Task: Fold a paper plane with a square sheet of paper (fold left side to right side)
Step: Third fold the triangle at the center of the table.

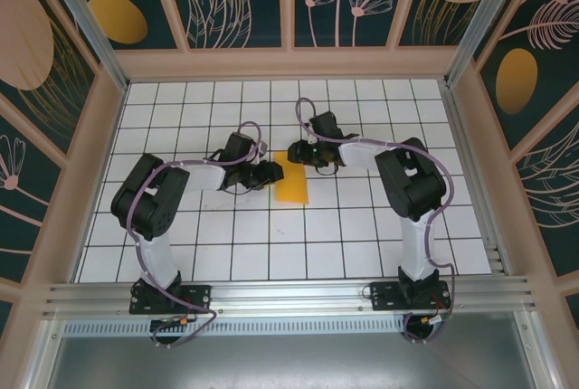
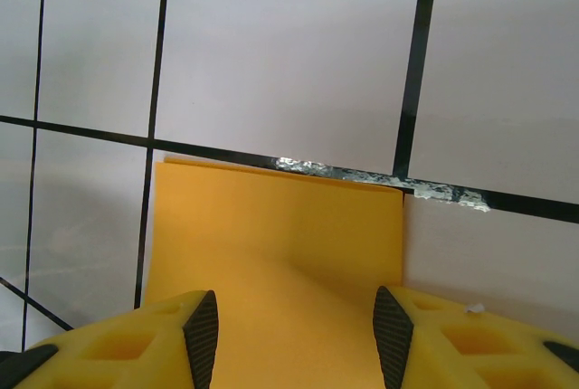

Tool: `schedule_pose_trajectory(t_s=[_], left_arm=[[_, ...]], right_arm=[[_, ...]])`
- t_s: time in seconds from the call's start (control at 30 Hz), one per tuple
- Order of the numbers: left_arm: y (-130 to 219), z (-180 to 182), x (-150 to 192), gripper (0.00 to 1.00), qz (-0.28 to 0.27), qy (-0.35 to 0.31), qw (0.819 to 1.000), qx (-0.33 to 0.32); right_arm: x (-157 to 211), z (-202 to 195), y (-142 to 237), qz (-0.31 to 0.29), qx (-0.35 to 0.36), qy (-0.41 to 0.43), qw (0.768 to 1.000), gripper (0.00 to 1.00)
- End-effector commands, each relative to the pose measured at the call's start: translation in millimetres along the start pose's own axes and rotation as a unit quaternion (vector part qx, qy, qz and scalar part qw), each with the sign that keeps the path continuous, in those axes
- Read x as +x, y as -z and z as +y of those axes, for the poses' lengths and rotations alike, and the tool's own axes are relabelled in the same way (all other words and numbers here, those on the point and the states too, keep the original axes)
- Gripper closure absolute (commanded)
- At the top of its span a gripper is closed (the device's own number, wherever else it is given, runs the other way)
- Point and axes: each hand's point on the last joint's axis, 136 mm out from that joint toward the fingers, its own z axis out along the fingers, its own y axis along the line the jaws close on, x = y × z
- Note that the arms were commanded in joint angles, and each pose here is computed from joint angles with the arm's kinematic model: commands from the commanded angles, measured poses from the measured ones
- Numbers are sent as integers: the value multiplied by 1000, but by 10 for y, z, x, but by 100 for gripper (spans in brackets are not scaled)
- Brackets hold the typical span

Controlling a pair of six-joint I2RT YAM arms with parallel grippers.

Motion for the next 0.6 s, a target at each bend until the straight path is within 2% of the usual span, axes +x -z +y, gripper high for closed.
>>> schedule_pose_trajectory(t_s=[0.0,0.1,0.2,0.33,0.47,0.57], left_arm=[[10,-44,21,70,2,-5,1000,1],[23,-34,22,79,-1,-2,1000,0],[29,-31,40,86,-3,2,1000,2],[31,-41,59,90,-4,5,1000,4],[39,-86,58,90,-5,4,1000,7],[39,-114,53,92,-6,4,1000,10]], right_arm=[[165,-81,-49,22,-1,-2,1000,47],[72,-13,55,0,-23,4,1000,46],[-63,30,232,-33,-37,17,999,39],[-189,44,507,-71,-36,47,996,31],[-102,28,732,-91,-14,89,992,29],[137,111,868,-101,-6,136,986,28]])
